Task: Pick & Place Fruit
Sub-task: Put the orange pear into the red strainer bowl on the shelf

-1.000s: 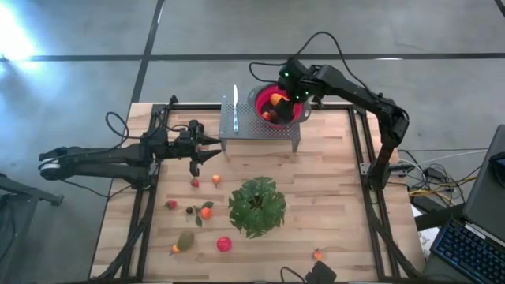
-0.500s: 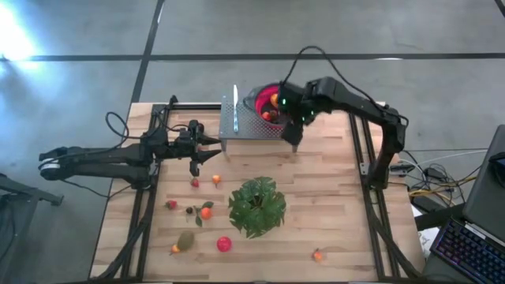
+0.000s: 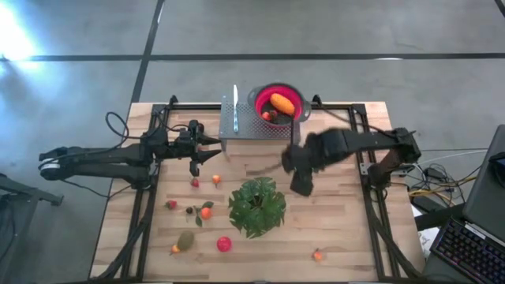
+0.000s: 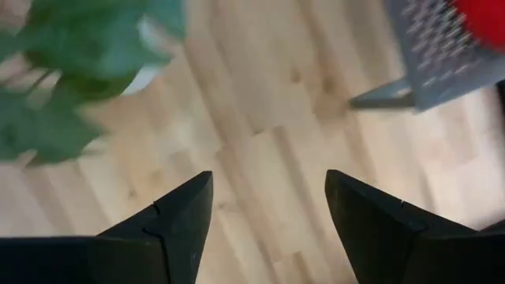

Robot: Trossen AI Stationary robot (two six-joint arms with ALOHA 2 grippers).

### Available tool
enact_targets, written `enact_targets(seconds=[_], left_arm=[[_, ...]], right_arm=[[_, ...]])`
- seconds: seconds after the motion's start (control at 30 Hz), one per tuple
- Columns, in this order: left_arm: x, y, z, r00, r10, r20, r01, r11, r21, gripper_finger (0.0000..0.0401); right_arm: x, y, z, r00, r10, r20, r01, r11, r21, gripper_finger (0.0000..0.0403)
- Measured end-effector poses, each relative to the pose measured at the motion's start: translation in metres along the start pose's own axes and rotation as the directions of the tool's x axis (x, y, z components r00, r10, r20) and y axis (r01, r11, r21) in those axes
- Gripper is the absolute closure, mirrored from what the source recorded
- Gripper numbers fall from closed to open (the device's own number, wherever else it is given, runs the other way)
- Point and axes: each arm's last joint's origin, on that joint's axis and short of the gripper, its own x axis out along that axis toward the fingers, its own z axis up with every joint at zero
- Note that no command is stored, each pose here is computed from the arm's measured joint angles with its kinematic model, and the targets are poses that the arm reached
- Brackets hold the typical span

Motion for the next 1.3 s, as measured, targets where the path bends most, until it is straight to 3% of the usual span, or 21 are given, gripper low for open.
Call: enact_targets(seconds=[0.4, 0.77, 1.07, 1.3], left_arm=[[0.000, 0.000, 0.000, 1.000, 0.000, 0.000, 0.000, 1.000, -0.005, 0.0234], [0.000, 0.000, 0.000, 1.000, 0.000, 0.000, 0.000, 1.000, -0.006, 0.0234], [0.000, 0.000, 0.000, 1.000, 0.000, 0.000, 0.000, 1.000, -0.006, 0.0234], [0.000, 0.000, 0.000, 1.000, 0.000, 0.000, 0.000, 1.000, -0.006, 0.0234]], right_arm=[[0.012, 0.071, -0.075, 0.998, -0.032, -0.054, 0.035, 0.998, 0.059, 0.0179], [0.022, 0.119, -0.129, 0.999, 0.049, -0.020, -0.044, 0.975, 0.217, 0.0169], [0.039, 0.151, -0.157, 0.996, 0.086, -0.020, -0.077, 0.962, 0.260, 0.0147], [0.055, 0.166, -0.165, 0.995, 0.067, -0.070, -0.039, 0.937, 0.347, 0.0151]])
